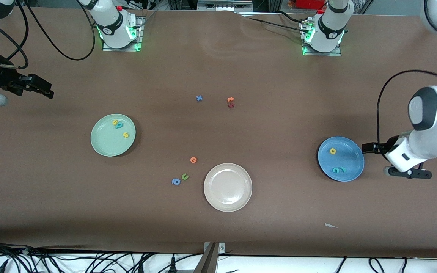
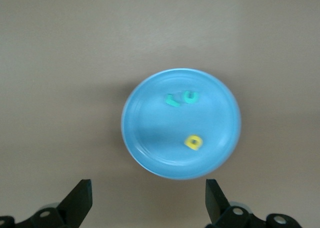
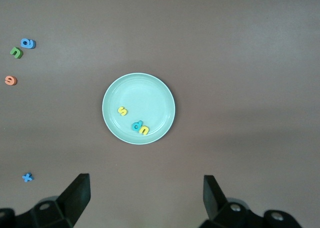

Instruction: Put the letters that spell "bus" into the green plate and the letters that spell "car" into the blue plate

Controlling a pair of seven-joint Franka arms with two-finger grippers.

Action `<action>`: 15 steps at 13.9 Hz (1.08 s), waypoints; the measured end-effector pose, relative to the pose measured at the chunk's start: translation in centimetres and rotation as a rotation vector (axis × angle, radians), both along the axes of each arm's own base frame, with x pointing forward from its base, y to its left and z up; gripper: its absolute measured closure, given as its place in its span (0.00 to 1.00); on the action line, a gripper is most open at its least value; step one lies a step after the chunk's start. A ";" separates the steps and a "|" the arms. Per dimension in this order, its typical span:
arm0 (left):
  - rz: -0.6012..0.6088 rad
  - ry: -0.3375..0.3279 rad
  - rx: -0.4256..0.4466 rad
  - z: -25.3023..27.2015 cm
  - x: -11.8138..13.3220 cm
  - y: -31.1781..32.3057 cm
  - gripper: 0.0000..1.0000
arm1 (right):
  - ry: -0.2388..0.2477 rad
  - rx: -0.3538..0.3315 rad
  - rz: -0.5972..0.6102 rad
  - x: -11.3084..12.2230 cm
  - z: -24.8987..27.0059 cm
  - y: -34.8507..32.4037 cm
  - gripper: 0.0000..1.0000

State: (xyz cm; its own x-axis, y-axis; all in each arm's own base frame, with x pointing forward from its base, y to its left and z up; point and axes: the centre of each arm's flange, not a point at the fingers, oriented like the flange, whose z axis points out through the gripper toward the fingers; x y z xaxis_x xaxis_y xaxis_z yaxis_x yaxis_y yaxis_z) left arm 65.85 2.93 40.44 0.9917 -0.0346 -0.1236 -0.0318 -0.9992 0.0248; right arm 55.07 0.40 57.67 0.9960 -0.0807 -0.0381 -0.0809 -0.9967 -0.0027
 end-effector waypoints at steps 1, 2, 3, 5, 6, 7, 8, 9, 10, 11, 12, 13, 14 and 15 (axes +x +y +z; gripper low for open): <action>0.028 -0.018 -0.009 2.8 -0.7 -0.9 0.00 | 0.000 0.000 0.000 0.0 0.0 0.0 0.00; 0.035 -0.021 -0.006 5.3 -1.6 -1.6 0.00 | 0.000 0.000 0.000 0.0 0.0 0.0 0.00; 0.033 -0.013 -0.002 7.4 -2.6 -2.2 0.00 | 0.000 0.000 0.000 0.0 0.0 0.0 0.00; 0.024 -0.001 0.002 10.9 -4.3 -2.8 0.00 | 0.000 0.000 0.000 0.0 0.0 0.0 0.00; 0.013 0.005 0.001 12.0 -4.7 -2.9 0.00 | 0.000 0.000 0.000 0.0 0.0 0.0 0.00; -0.003 0.004 0.000 12.9 -5.0 -3.1 0.00 | 0.000 0.000 0.000 0.0 0.0 0.0 0.00; -0.018 -0.003 -0.001 13.5 -5.0 -3.2 0.00 | 0.000 0.000 0.000 0.0 0.0 0.0 0.00; -0.028 -0.009 -0.002 13.8 -5.0 -3.3 0.00 | 0.000 0.000 0.001 0.0 0.0 0.0 0.00; -0.039 -0.013 -0.002 14.0 -5.1 -3.5 0.00 | 0.000 0.000 0.001 0.0 0.0 0.0 0.00; -0.045 -0.017 -0.002 14.2 -5.2 -3.8 0.00 | 0.000 0.000 0.001 0.0 0.0 0.0 0.00; -0.050 -0.022 -0.002 14.5 -5.3 -4.1 0.00 | 0.000 0.000 0.001 0.0 0.0 0.0 0.00; -0.054 -0.028 -0.001 14.9 -5.4 -4.4 0.00 | 0.000 0.000 0.001 0.0 0.0 0.0 0.00; -0.056 -0.034 -0.001 15.2 -5.5 -4.5 0.00 | 0.000 0.000 0.001 0.0 0.0 0.0 0.00; -0.055 -0.040 0.000 15.7 -5.7 -4.4 0.00 | 0.000 0.000 0.001 0.0 0.0 0.0 0.00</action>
State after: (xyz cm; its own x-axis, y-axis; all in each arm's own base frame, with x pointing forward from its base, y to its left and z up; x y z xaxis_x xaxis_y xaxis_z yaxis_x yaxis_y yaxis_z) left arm 60.18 -1.48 56.10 0.9925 -0.0890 -0.0836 -0.0874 -0.9959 0.0228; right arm 55.07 0.41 57.68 0.9961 -0.0799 -0.0377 -0.0801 -0.9968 -0.0027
